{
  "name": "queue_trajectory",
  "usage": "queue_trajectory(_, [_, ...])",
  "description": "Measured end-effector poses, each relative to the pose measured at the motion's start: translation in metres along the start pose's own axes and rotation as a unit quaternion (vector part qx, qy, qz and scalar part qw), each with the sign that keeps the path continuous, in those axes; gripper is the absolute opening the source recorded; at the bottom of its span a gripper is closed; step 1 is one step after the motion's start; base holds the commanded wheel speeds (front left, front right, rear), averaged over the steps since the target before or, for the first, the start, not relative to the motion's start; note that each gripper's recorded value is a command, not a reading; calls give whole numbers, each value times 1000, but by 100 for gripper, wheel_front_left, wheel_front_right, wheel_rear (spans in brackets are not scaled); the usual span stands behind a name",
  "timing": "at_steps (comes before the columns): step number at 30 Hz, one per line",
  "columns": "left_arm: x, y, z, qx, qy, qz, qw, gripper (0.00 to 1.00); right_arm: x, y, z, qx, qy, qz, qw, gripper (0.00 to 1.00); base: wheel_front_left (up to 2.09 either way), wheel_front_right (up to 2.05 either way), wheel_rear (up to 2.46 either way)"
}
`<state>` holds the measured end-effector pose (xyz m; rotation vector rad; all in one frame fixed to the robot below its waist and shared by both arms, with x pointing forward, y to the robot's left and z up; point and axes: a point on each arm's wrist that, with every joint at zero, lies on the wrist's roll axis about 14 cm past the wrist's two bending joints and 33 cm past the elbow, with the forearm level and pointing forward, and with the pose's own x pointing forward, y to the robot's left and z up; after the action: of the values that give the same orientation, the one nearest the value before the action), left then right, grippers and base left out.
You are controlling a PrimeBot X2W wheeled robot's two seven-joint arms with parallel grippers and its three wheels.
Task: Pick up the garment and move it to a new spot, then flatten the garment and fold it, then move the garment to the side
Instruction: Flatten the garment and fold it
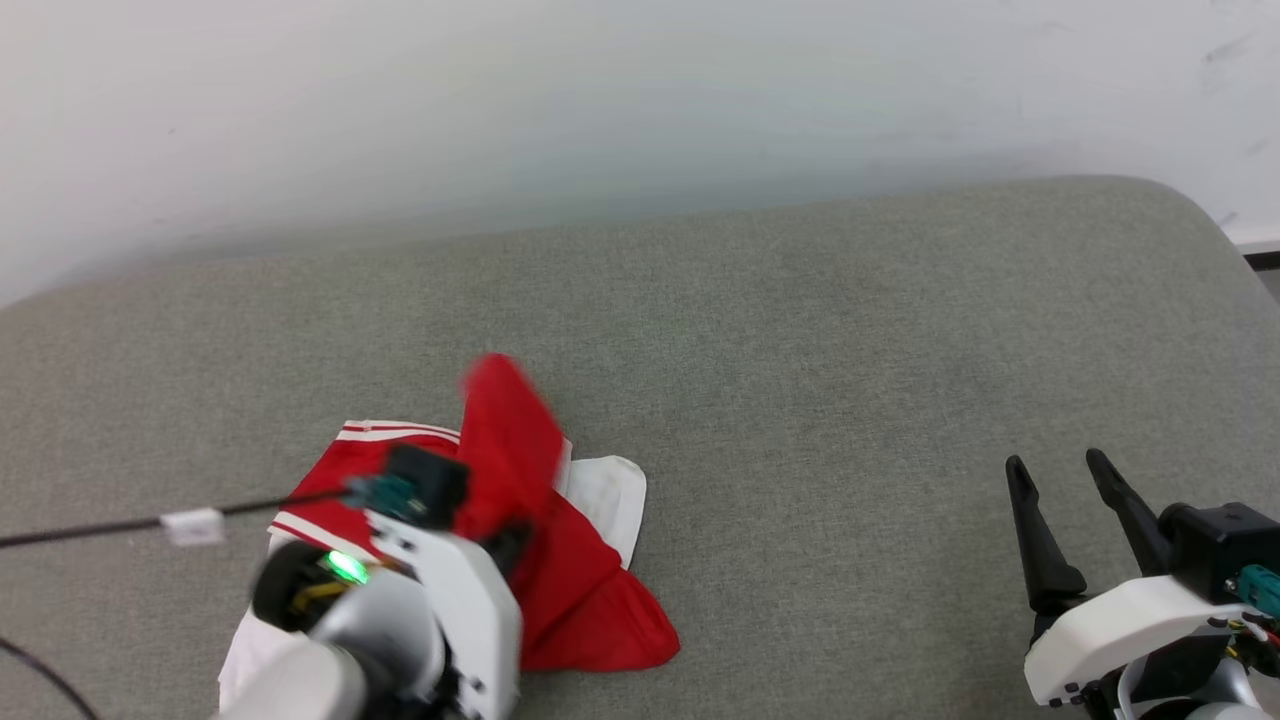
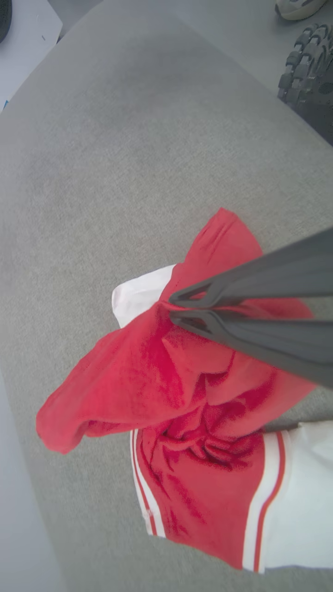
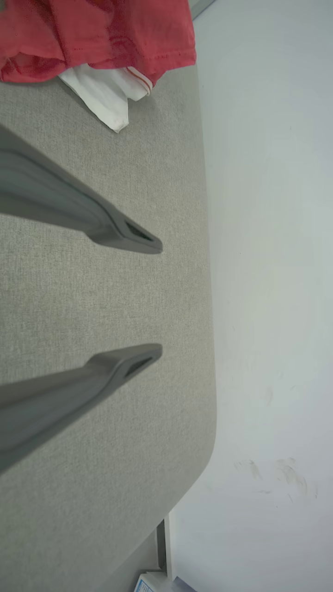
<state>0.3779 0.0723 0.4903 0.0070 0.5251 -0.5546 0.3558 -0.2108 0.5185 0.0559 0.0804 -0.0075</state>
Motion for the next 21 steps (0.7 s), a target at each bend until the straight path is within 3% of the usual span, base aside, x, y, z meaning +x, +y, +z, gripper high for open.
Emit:
queue_trajectory(4, [1,-46,-34,13,52,-61,997,0,-1,3,3,0,-3,4,1000,100,0,0,0])
queue_trajectory(10, [-1,-107,-101,10,158,-151,976,0,-1,6,3,-4,2,9,1000,100,0,0,0])
queue_trajectory(15, [-2,-139,-120,-18,170,-189,967,0,-1,5,2,-6,4,8,1000,100,0,0,0])
queue_trajectory(16, [-1,-139,-121,-20,166,-185,968,44,-1,5,2,-6,5,9,1000,100,0,0,0])
queue_trajectory(17, [0,-141,-121,-22,165,-186,968,100,-1,5,1,-6,6,10,1000,100,0,0,0])
queue_trajectory(21, [4,-138,-102,-31,112,-169,979,100,-6,7,-1,-7,11,12,1000,100,0,0,0])
